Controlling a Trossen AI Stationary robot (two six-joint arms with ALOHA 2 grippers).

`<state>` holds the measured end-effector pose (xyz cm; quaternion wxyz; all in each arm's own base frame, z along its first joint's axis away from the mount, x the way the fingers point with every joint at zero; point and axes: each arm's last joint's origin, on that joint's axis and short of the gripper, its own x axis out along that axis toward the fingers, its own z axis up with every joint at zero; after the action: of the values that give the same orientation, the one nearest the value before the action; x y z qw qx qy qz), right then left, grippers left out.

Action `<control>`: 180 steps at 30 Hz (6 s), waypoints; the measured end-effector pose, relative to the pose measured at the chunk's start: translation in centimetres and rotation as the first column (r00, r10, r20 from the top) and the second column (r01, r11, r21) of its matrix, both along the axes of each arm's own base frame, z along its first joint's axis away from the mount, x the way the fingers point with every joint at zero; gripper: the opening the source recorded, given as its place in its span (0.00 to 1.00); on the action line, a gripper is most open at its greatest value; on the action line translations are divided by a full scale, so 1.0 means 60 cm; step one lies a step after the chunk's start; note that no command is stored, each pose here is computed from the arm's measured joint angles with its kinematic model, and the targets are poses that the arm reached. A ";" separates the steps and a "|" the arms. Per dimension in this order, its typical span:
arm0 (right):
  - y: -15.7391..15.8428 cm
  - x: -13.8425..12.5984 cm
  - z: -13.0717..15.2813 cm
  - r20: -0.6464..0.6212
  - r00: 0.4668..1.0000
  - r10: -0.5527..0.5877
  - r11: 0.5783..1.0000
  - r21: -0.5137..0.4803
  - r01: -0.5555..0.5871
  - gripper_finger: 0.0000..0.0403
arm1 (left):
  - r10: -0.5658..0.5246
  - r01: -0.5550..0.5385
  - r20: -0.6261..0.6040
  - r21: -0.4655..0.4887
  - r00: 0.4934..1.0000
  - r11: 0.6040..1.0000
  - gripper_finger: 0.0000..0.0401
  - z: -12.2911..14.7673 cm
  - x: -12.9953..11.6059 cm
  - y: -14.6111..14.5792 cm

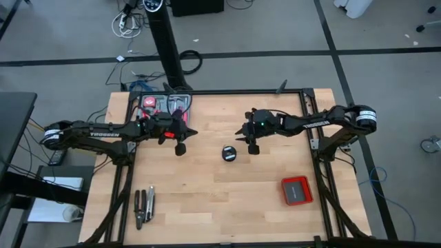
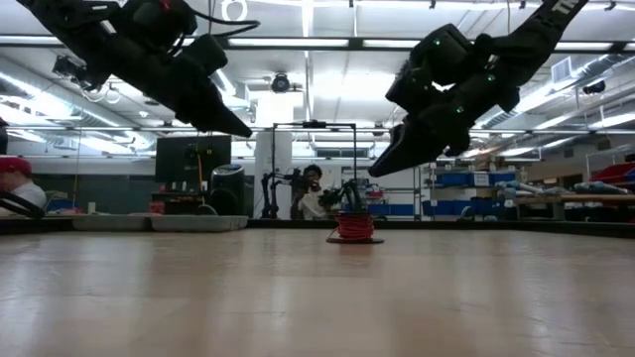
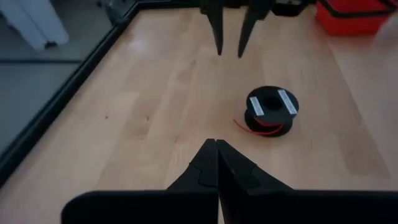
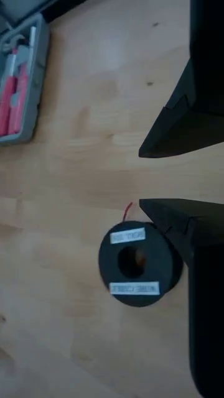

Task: Coil cords
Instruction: Uncoil the red wire from the spool

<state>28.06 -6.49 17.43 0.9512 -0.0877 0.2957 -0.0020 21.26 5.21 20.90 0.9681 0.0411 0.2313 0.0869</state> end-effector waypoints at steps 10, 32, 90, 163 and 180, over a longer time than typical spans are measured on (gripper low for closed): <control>0.044 0.019 0.017 0.114 0.982 -0.149 0.959 0.257 0.116 0.28 | -0.109 0.090 0.213 0.098 0.971 0.991 0.00 0.003 0.003 -0.017; 0.053 0.019 0.021 -0.116 0.837 -0.535 0.419 0.823 0.382 0.28 | -0.062 0.171 0.217 -0.530 0.974 0.830 0.00 -0.022 -0.006 -0.034; 0.121 0.018 0.008 -0.045 0.859 -0.510 0.655 0.627 0.422 0.28 | -0.174 0.270 0.243 -0.446 0.954 0.853 0.00 -0.053 -0.020 -0.075; -0.001 -0.017 -0.022 -0.171 0.953 -0.252 0.949 0.151 0.278 0.28 | -0.081 0.090 0.039 -0.466 0.996 0.880 0.00 -0.099 0.136 -0.032; -0.017 0.028 0.001 -0.212 0.968 -0.136 0.991 -0.009 0.137 0.28 | -0.108 0.107 0.025 -0.488 0.994 0.866 0.00 -0.101 0.132 -0.009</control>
<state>29.73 -7.53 17.49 0.9122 -0.0640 0.4006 -0.0571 29.15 4.64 14.86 0.9501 -0.1918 0.2445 -0.0285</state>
